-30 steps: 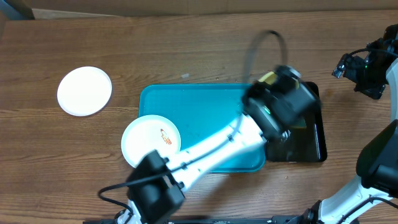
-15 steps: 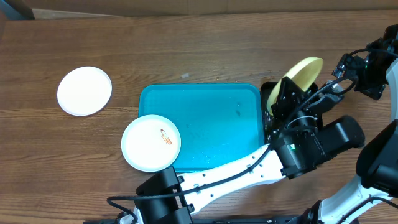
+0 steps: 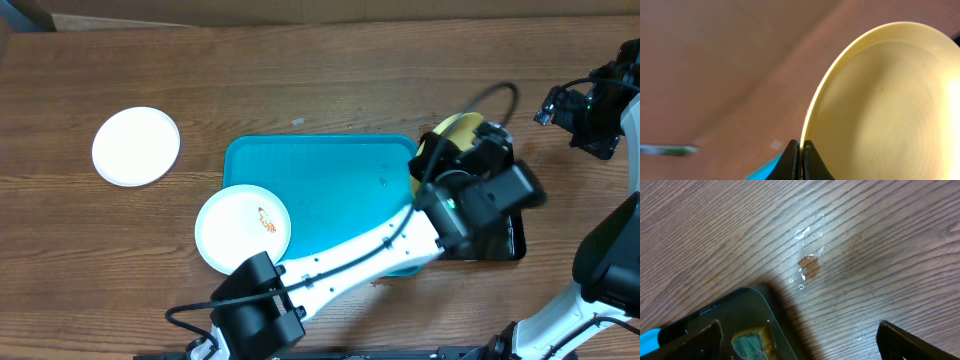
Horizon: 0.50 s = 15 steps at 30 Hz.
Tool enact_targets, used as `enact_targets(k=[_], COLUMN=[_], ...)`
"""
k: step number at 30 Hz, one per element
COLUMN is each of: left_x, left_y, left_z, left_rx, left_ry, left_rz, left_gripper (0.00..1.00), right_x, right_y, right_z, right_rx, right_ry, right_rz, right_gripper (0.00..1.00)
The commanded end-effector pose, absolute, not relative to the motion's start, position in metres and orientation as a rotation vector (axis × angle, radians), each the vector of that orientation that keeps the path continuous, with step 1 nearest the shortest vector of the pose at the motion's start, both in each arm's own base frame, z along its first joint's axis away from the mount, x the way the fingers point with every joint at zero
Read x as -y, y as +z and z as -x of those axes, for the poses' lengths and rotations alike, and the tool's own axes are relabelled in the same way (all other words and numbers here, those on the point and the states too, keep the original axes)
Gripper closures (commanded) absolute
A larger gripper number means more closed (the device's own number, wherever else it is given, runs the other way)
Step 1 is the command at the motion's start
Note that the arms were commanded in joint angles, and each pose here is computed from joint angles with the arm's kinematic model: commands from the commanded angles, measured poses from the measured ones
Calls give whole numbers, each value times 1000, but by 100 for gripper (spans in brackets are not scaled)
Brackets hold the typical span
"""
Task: Clean dirty plates on tray and stack at the side
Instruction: 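Lift the yellow plate with left gripper and stack it on the white plate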
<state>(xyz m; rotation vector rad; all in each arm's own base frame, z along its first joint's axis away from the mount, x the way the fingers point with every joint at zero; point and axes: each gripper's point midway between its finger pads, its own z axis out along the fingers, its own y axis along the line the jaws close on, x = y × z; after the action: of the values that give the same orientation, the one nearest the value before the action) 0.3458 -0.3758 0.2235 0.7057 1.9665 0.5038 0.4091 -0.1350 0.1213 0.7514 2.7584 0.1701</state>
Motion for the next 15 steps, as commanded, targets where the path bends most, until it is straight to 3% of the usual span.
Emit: enact_targets(k=[1,9,15], left_x=[375,294,132], left_y=[196,192,182], left_z=[-356,-412,-461], left_rx=[-2262,-2622,-2706], left_ry=[81,-588,-655], left_rz=[-546,-244,256], left_gripper=[96,96,96], right_x=[136,136,136], right_y=[133,133,133], right_z=[-413,-413,-413], right_rx=[-2724,-2724,-2724], right_ry=[166,166,166], right_rz=[-742,-742,-742], right_gripper=[0,0,0])
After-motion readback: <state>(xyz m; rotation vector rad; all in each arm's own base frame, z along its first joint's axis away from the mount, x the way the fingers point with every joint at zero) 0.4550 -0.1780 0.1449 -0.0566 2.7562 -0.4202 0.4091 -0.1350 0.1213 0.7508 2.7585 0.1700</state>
